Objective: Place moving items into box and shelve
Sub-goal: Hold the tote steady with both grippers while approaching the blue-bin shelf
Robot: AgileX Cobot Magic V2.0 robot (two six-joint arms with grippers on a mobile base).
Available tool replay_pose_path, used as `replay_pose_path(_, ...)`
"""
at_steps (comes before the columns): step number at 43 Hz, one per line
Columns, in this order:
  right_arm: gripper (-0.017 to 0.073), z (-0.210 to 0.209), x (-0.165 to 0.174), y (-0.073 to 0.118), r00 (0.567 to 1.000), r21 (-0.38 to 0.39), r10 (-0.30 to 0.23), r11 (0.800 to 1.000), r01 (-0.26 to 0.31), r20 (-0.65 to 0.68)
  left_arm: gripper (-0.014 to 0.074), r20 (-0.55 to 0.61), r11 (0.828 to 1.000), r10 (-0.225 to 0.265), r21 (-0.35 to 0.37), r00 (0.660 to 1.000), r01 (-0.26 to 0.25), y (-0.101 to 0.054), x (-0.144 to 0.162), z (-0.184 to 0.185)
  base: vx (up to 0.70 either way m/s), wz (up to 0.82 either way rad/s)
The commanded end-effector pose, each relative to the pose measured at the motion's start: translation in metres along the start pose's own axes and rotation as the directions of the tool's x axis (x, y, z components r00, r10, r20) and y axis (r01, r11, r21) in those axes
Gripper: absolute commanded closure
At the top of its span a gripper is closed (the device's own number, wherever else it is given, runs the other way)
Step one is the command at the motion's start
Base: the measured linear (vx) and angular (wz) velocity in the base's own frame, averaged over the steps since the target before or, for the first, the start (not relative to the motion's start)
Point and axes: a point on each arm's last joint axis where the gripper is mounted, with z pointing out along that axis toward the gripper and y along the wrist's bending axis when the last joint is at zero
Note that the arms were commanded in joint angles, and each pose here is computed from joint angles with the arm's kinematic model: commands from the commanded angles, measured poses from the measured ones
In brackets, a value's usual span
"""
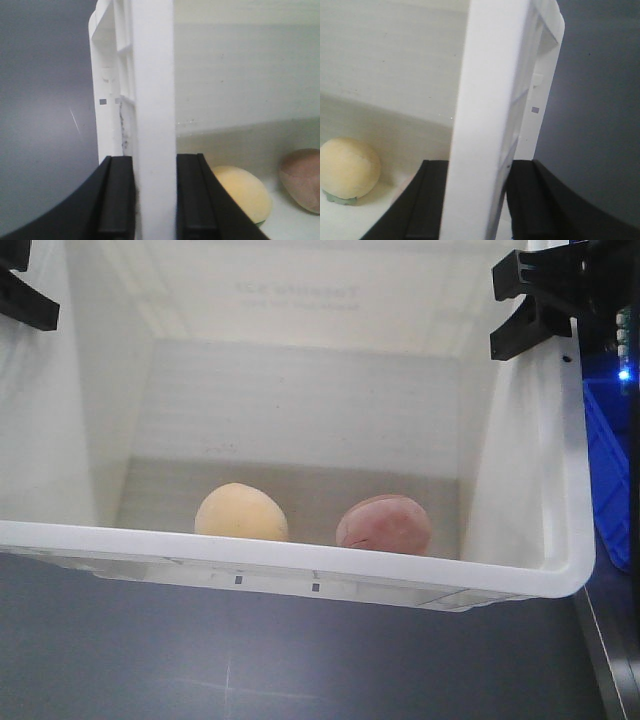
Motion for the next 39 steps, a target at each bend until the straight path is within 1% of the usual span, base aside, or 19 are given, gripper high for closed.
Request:
replay_pose_path(1, 0.0559, -0.0284, -0.0034, 0.0192, 0.992, -0.153, -0.004, 0.988, 0.024, 0.128, 0.0594, 0.158, 0.990, -0.012, 0.137, 0.987, -0.010, -0.0239, -0.0069, -0.0264, 0.39, -0.13)
replay_pose_path(28, 0.0559, -0.0284, -0.0034, 0.0192, 0.992, -0.153, -0.004, 0.988, 0.024, 0.128, 0.0594, 0.158, 0.990, -0.012, 0.137, 0.987, -0.010, -0.0239, -0.0069, -0.0264, 0.40, -0.12)
replay_pose_path(39, 0.0559, -0.0284, -0.0034, 0.0192, 0.992, -0.153, -0.004, 0.988, 0.024, 0.128, 0.0594, 0.158, 0.990, -0.012, 0.137, 0.987, -0.010, -0.0239, -0.0069, -0.0264, 0.42, 0.00)
